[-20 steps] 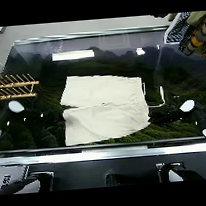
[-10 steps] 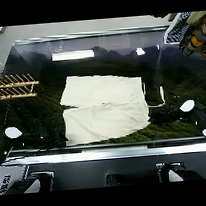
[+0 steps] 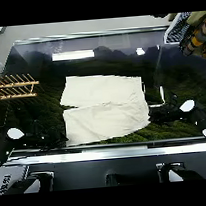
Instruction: Fold the clothes and pants, and hang the long-sleeved shirts on hangers.
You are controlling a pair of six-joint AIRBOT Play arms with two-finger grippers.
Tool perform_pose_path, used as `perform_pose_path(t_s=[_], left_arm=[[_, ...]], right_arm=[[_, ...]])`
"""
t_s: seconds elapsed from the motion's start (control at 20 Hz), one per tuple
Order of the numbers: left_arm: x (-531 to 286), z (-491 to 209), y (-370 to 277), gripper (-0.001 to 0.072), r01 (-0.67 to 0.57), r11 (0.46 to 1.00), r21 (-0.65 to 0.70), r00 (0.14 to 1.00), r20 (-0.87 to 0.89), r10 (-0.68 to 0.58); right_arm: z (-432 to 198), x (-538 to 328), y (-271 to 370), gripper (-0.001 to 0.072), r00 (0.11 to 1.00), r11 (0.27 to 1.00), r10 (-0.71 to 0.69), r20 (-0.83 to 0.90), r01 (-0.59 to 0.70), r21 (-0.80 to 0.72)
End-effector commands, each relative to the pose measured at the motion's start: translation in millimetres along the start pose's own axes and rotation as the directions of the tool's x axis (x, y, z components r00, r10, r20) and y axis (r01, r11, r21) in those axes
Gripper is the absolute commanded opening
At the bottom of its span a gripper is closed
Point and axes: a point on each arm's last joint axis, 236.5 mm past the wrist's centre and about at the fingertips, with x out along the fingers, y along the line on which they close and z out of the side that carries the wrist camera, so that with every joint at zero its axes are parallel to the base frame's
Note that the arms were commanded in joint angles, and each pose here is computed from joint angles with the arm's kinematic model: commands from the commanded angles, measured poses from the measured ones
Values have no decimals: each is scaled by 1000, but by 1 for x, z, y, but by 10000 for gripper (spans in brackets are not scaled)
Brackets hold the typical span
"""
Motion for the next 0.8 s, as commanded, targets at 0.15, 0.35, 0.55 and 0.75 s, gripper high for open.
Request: perform_pose_path(t_s=[0.15, 0.35, 0.55, 0.75], left_arm=[[14, 3, -1, 551, -5, 1000, 11, 1000, -10, 5], [26, -4, -9, 551, -12, 998, 53, 999, -36, 14], [39, -13, -10, 548, -6, 1000, 29, 996, -92, 8], [39, -8, -27, 428, 66, 998, 18, 995, -75, -64]], right_arm=[[0, 0, 0, 36, 1000, 1000, 0, 2, 0, -1], [1, 0, 0, 36, 1000, 1000, 1, 3, -1, 0], [0, 0, 2, 36, 1000, 1000, 6, 0, -6, 3], [0, 0, 5, 36, 1000, 1000, 20, -1, -20, 12]])
